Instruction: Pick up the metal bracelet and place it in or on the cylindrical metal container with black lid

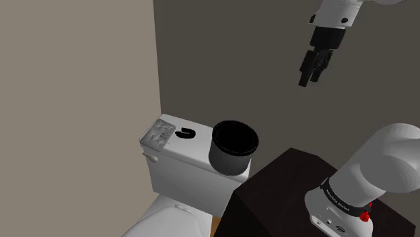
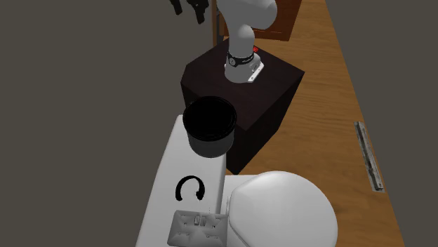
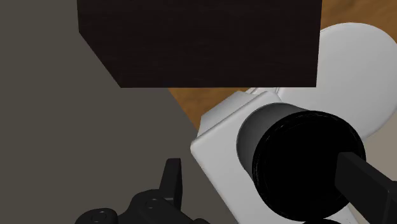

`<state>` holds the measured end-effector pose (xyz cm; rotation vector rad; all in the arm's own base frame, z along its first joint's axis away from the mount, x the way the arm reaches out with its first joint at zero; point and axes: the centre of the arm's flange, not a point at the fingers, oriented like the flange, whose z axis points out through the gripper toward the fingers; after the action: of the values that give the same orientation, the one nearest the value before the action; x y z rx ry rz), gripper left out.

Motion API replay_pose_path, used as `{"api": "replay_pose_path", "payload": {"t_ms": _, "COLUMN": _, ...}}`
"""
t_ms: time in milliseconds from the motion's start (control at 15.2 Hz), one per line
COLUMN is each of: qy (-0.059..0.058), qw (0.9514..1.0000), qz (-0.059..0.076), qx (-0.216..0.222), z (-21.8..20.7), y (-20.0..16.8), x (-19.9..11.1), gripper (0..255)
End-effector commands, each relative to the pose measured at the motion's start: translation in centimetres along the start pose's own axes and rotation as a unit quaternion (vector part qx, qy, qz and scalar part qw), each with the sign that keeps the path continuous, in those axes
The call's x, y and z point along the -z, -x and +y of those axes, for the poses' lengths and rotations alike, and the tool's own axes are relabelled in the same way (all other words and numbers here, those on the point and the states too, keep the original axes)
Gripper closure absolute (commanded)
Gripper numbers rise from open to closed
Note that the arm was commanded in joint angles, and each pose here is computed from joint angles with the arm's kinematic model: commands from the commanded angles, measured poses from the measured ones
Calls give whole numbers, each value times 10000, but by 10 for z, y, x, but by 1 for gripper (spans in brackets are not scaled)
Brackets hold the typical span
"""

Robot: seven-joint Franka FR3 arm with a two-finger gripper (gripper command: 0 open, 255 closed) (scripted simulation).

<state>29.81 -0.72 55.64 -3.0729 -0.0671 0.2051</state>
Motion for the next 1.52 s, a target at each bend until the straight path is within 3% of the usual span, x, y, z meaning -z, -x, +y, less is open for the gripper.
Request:
{"api": "replay_pose_path", "payload": {"t_ms": 0, "qy": 0, "qw": 10000, "qz": 0, "qx": 0, "z": 0, "y": 0, "x": 0, "gripper": 0}}
{"api": "replay_pose_path", "payload": {"t_ms": 726, "qy": -42, "qw": 9980, "qz": 91, "qx": 623, "z": -59, "y": -103, "x": -78, "gripper": 0}}
{"api": "replay_pose_path", "payload": {"t_ms": 1452, "qy": -83, "qw": 9920, "qz": 181, "qx": 1244, "z": -131, "y": -200, "x": -155, "gripper": 0}}
